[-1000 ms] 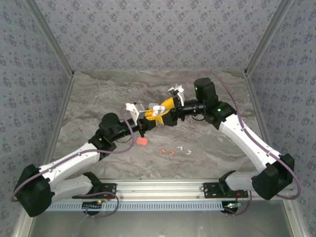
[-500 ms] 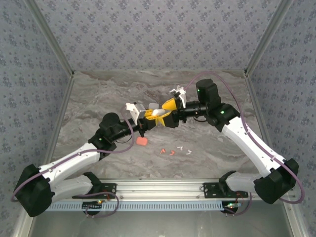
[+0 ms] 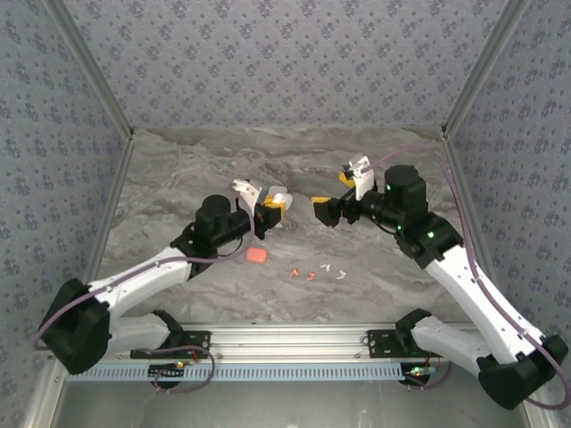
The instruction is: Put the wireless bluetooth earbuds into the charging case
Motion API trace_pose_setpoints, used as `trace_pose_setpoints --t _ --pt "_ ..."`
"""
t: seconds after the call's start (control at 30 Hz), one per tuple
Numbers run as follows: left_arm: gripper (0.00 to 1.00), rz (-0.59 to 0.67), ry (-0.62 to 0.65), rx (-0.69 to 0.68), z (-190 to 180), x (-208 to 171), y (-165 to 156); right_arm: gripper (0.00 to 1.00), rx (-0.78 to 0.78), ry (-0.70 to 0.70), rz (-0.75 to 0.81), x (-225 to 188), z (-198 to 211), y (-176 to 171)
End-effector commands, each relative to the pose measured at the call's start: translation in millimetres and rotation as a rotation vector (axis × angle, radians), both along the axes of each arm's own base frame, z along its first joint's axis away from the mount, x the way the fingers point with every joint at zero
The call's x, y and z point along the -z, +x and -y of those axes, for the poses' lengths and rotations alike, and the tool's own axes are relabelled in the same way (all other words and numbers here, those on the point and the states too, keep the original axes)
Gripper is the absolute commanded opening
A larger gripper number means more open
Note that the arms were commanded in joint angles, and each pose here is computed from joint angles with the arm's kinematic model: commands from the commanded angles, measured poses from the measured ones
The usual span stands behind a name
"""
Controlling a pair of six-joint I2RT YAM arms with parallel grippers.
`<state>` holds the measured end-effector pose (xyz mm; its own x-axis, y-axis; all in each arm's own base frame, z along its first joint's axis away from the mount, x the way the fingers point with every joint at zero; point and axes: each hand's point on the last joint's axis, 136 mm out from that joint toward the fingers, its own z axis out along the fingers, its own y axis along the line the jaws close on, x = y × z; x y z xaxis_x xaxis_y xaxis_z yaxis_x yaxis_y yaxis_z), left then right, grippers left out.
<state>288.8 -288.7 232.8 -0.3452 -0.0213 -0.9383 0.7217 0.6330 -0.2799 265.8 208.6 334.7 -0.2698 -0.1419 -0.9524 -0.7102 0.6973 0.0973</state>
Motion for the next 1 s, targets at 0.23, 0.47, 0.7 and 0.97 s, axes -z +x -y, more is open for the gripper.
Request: trace_pose_setpoints --t 0.23,0.47,0.7,0.97 --pt "0.0 -0.434 -0.049 -0.198 -9.7 86.3 67.4 1.0 0.0 0.11 0.028 -5.2 -4.0 1.6" --pt "0.02 -0.636 -0.064 -0.201 -0.9 136.8 85.9 1.0 0.009 0.091 -0.007 5.2 -5.0 6.2" --pt "0.1 -0.707 -0.052 -0.221 2.3 164.3 91.6 1.0 -0.009 0.081 -0.033 11.1 -11.4 9.9" --pt "0.26 -0.759 -0.039 -0.262 -0.9 189.1 93.5 1.0 0.001 0.056 -0.048 14.7 -10.8 12.8"
